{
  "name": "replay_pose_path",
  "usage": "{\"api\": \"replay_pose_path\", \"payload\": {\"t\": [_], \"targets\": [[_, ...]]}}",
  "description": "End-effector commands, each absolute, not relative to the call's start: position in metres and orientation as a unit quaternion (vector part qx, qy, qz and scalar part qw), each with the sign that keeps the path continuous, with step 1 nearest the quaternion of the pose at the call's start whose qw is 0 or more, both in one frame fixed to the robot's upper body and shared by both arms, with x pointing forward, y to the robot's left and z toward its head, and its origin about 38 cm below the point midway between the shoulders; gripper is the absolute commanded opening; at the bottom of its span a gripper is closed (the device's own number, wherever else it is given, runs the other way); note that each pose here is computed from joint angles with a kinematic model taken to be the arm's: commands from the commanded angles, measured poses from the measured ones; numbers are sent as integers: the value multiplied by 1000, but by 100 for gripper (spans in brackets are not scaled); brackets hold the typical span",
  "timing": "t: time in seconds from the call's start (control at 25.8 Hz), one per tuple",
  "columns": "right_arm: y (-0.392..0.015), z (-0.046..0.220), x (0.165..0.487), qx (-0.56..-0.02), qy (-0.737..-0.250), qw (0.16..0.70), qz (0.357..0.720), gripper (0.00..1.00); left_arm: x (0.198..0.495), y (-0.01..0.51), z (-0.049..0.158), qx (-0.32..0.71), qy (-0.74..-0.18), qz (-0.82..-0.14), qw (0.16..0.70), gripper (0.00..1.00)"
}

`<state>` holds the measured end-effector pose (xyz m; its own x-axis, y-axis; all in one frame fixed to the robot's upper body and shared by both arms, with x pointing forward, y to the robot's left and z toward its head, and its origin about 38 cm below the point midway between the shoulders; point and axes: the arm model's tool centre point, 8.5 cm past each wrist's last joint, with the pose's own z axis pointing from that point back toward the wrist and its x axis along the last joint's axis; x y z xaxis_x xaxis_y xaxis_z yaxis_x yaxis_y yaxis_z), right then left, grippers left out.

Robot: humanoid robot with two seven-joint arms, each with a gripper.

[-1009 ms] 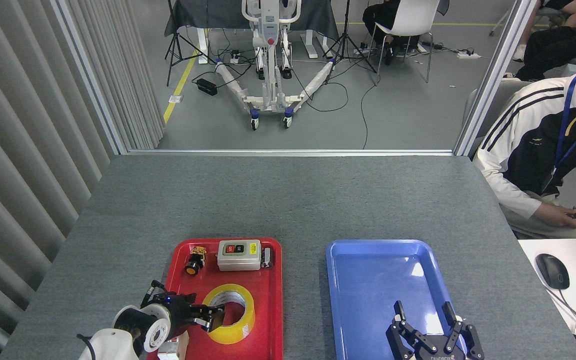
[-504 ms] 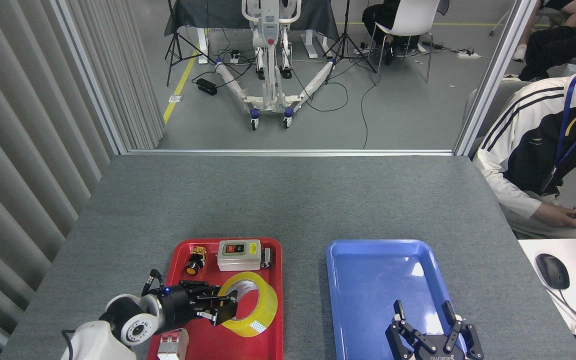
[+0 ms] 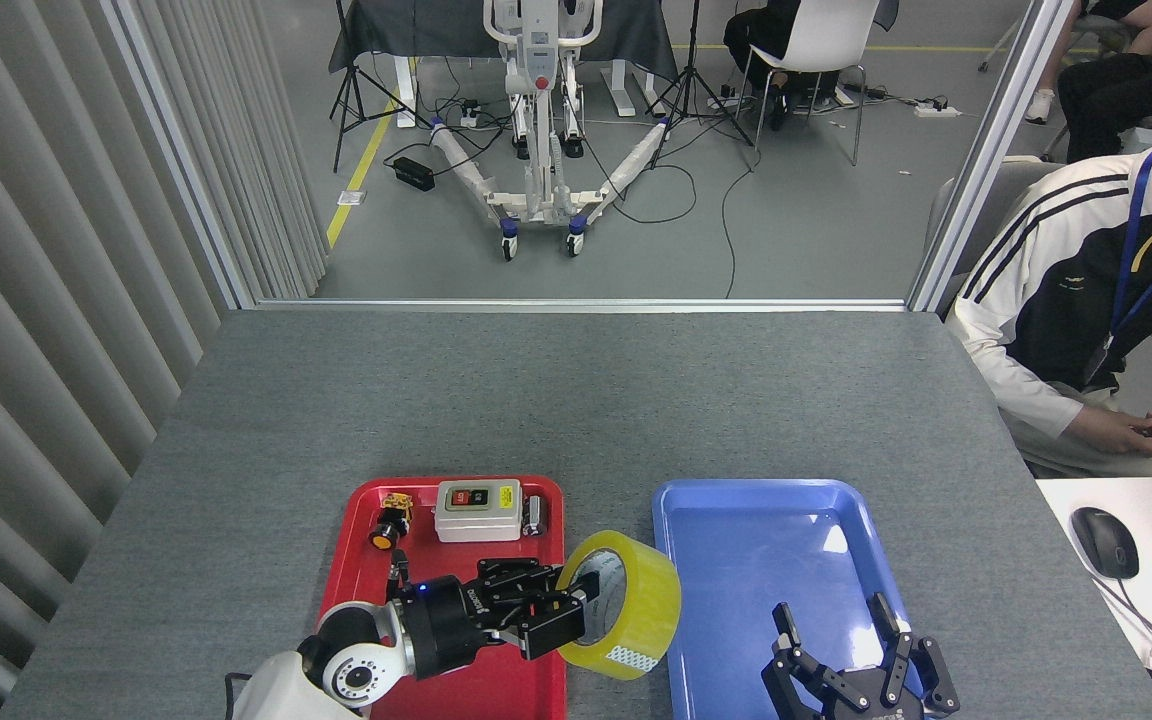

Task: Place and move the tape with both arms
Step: 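Grasp the yellow tape roll with the left gripper and lift it, then pass the tape roll from the left gripper to the right gripper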

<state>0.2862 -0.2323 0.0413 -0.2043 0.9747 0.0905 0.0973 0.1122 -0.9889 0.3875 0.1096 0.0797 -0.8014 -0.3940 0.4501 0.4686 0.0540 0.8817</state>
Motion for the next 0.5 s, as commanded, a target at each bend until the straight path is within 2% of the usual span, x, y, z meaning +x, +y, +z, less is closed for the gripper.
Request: {"api": "replay_pose_path", "payload": {"t": [0.0,0.12,0.31,0.47], "targets": [[-234,42,268,-398,-652,378,523,100,386,102,79,-35,-657,-686,312,0],[-237,41,251,-326,-686,329,560,100,387,101,81,-35,-658,-685,311,0],[-237,41,251,-325,-688,326,562,100,385,101,78,-38,-656,-686,313,0],[-214,40,253,-300,-697,301,577,100,381,97,77,-42,-656,-688,308,0]]}}
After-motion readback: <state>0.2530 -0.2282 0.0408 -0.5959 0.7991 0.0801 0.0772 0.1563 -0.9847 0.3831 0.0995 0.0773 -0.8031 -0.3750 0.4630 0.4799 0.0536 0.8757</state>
